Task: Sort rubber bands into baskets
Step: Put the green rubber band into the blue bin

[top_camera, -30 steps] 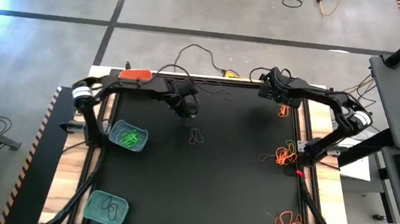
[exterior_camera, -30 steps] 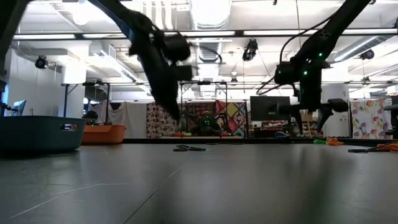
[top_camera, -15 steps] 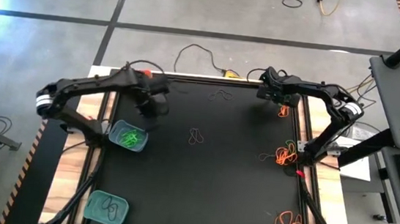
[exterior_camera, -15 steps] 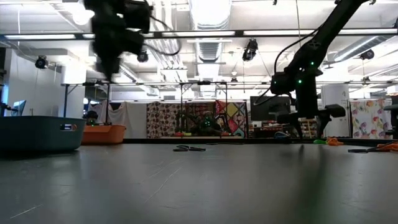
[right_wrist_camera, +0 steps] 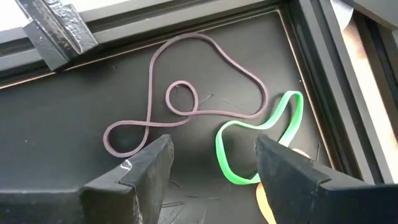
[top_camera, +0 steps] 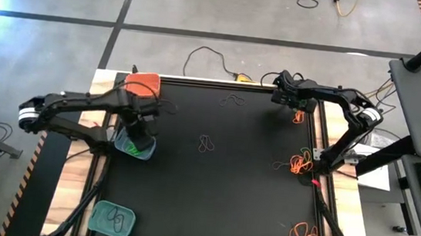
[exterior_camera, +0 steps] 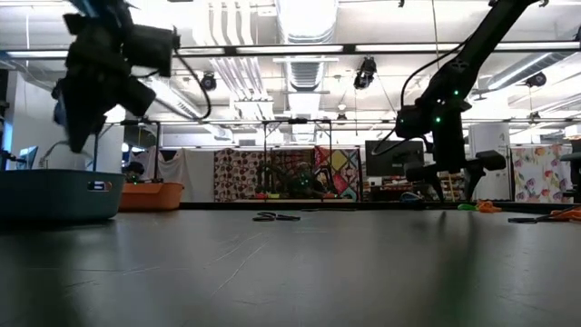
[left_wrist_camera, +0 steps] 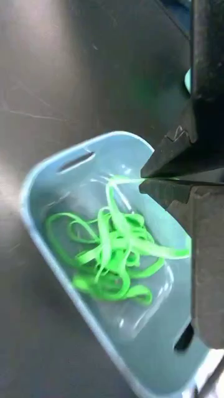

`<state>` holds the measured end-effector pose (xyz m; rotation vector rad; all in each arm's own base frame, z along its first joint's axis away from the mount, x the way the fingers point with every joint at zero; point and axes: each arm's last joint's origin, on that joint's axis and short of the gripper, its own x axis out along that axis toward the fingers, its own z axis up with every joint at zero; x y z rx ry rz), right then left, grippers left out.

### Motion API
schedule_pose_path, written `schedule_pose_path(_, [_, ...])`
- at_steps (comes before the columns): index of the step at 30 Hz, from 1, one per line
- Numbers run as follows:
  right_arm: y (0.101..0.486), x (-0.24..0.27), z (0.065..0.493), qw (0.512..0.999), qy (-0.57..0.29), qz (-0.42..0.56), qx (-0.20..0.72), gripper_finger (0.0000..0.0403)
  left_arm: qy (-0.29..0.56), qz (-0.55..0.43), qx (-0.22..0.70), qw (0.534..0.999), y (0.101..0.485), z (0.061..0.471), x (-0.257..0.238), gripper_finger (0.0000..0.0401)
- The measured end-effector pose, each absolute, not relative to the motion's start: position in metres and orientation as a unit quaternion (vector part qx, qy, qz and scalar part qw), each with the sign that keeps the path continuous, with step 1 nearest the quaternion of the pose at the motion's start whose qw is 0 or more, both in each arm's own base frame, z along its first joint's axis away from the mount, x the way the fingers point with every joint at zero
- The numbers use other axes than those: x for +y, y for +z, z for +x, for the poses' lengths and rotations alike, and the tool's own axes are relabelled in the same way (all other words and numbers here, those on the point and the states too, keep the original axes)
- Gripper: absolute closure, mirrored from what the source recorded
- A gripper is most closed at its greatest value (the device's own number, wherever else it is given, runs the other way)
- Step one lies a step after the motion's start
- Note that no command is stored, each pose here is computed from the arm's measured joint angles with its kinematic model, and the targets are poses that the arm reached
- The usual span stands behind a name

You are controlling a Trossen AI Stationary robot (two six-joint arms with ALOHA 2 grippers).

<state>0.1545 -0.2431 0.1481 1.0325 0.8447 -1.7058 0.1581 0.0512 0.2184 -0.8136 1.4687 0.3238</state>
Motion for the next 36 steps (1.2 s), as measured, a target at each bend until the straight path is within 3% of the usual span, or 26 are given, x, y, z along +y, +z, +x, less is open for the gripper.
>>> schedule_pose_path(12, [0.148,-0.244,0.155,0.469,-0.699,0.424,0.334,0.0182,0.216,-0.356,0.681,0.602,0.175,0.136,0.046,0.0401])
schedule_pose_path(21, [0.149,-0.247,0.154,0.471,-0.701,0.426,0.324,0.0182,0.259,-0.317,0.674,0.614,0.176,0.138,0.050,0.0397])
schedule_pose_path(36, [0.130,-0.247,0.162,0.452,-0.697,0.433,0.348,0.0184,0.269,-0.307,0.694,0.593,0.175,0.139,0.051,0.0273])
